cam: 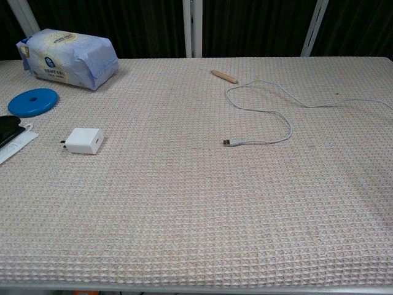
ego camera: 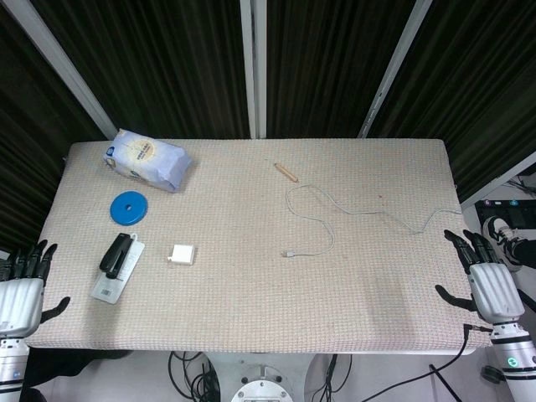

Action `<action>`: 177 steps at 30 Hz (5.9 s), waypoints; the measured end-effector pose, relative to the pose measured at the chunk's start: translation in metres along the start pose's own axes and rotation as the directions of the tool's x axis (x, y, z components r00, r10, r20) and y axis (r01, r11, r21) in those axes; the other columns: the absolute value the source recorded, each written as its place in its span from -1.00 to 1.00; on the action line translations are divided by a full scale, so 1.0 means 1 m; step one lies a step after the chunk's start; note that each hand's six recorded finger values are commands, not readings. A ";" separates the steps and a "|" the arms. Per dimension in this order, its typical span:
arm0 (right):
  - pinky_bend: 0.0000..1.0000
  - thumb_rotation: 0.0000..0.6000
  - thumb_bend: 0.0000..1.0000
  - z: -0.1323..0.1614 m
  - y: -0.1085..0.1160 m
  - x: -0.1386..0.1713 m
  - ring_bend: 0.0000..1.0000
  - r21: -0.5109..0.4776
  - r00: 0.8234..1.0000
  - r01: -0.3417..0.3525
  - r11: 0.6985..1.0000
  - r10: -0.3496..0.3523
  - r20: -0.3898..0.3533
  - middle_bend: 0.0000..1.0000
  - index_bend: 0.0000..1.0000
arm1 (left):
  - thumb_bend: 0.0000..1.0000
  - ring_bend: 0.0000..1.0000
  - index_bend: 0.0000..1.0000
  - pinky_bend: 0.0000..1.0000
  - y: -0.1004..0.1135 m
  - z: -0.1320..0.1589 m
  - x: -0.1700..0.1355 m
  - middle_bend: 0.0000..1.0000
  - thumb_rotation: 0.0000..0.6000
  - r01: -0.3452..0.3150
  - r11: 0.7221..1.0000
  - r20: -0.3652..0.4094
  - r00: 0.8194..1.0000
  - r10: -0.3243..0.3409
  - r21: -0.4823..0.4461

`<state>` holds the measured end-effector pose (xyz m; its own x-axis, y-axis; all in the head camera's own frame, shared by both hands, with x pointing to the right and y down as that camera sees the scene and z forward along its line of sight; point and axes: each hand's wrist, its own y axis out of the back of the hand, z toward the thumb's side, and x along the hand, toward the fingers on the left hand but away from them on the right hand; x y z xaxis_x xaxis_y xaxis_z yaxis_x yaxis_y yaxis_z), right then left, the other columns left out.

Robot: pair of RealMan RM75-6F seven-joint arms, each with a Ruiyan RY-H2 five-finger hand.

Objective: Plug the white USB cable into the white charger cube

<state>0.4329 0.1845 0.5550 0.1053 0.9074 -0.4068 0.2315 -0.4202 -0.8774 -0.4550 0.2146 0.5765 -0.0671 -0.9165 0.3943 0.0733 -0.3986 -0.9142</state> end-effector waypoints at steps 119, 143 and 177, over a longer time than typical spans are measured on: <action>-1.00 1.00 -0.44 0.208 -0.195 -0.113 -0.85 0.574 0.813 -0.085 0.815 0.390 -0.432 -0.17 -0.05 | -0.69 -1.00 -0.91 -1.00 -0.011 -0.007 -0.002 -1.00 1.00 0.011 0.999 -0.001 1.000 -0.011 -0.034; -1.00 1.00 -0.37 0.209 -0.199 -0.115 -0.75 0.574 0.821 -0.084 0.815 0.383 -0.424 -0.05 0.09 | -0.69 -1.00 -0.91 -1.00 -0.014 -0.010 -0.002 -1.00 1.00 0.016 0.999 -0.006 1.000 -0.017 -0.037; -1.00 1.00 -0.35 0.156 -0.045 -0.142 -0.65 0.234 0.979 0.026 0.972 0.024 -0.205 0.02 0.18 | -0.55 -0.97 -0.55 -0.99 -0.046 0.186 0.134 -0.61 1.00 0.263 0.964 0.454 0.864 -0.216 -0.043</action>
<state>0.2571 0.0741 0.6122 0.3065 0.8784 -0.3667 0.0013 -0.3856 -0.9227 -0.2818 0.1044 0.6890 0.3780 -0.7210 0.5808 0.0098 -0.6242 -0.7812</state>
